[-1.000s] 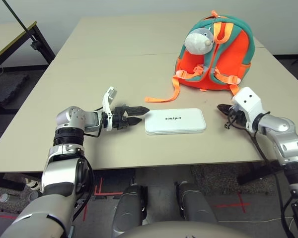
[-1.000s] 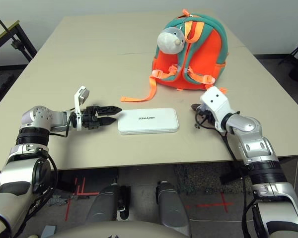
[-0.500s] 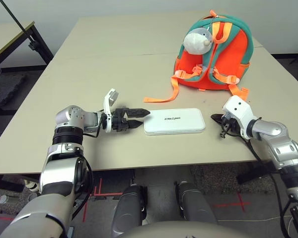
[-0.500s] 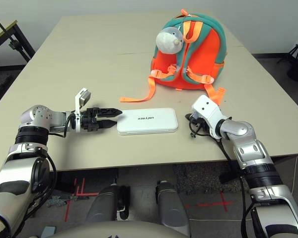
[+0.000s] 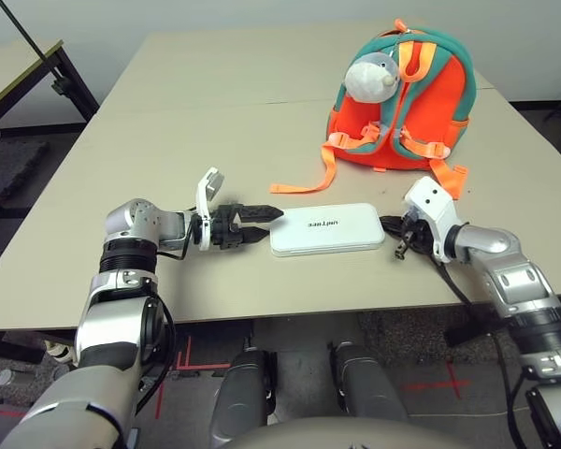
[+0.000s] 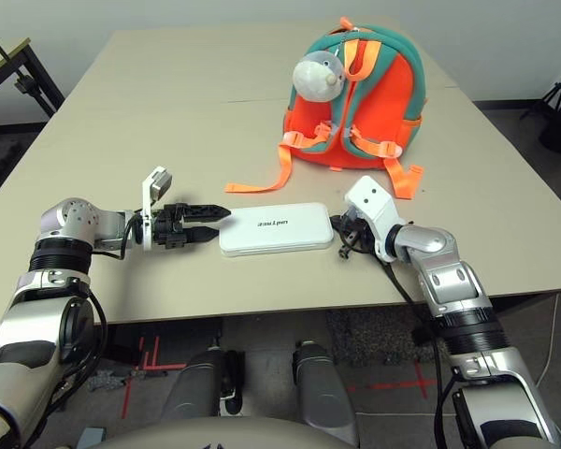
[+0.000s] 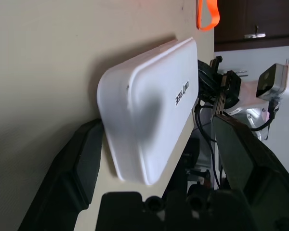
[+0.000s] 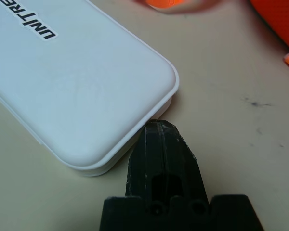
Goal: Put the pencil case into the backpack and zip it.
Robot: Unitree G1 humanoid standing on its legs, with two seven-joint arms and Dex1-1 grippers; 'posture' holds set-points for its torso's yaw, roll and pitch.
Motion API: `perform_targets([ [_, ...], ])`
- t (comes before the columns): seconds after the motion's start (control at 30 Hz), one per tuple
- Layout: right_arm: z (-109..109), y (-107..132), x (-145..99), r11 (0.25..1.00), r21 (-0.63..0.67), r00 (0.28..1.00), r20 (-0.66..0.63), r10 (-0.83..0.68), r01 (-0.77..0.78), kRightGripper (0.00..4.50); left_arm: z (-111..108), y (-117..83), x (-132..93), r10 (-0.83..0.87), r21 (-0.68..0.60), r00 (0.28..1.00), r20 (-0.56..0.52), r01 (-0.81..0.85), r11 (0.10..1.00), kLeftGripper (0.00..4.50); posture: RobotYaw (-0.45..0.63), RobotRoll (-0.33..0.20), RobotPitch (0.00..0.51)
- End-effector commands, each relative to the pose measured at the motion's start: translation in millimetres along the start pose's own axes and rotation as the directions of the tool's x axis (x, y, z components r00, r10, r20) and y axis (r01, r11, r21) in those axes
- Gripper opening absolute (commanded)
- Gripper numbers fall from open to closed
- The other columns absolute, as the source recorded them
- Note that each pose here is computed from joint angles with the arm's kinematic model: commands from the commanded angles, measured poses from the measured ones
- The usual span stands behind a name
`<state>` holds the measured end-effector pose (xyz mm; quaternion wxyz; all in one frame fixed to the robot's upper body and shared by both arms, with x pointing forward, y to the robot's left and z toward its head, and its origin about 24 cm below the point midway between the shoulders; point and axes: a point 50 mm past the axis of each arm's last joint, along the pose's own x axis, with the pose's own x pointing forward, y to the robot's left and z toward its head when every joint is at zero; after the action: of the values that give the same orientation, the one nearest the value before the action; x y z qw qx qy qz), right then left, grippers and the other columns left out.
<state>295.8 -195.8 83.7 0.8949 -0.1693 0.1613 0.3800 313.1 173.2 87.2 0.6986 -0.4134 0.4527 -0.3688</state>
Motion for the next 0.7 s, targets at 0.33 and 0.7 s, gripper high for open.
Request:
perform_targets([
  [0.33, 20.2, 17.3, 16.6, 0.997, -0.002, 0.996, 0.060, 0.072, -0.072, 0.03, -19.2, 2.6, 8.6, 0.007, -0.034, 0.994, -0.109, -0.011, 0.999, 4.50, -0.19, 0.000, 0.096],
  [0.7, 21.2, 18.0, 19.8, 0.999, 0.002, 0.996, 0.070, 0.052, -0.053, 0.03, -42.8, 5.8, 17.2, 0.016, -0.005, 0.982, -0.190, -0.017, 1.000, 4.50, -0.20, 0.000, 0.099],
])
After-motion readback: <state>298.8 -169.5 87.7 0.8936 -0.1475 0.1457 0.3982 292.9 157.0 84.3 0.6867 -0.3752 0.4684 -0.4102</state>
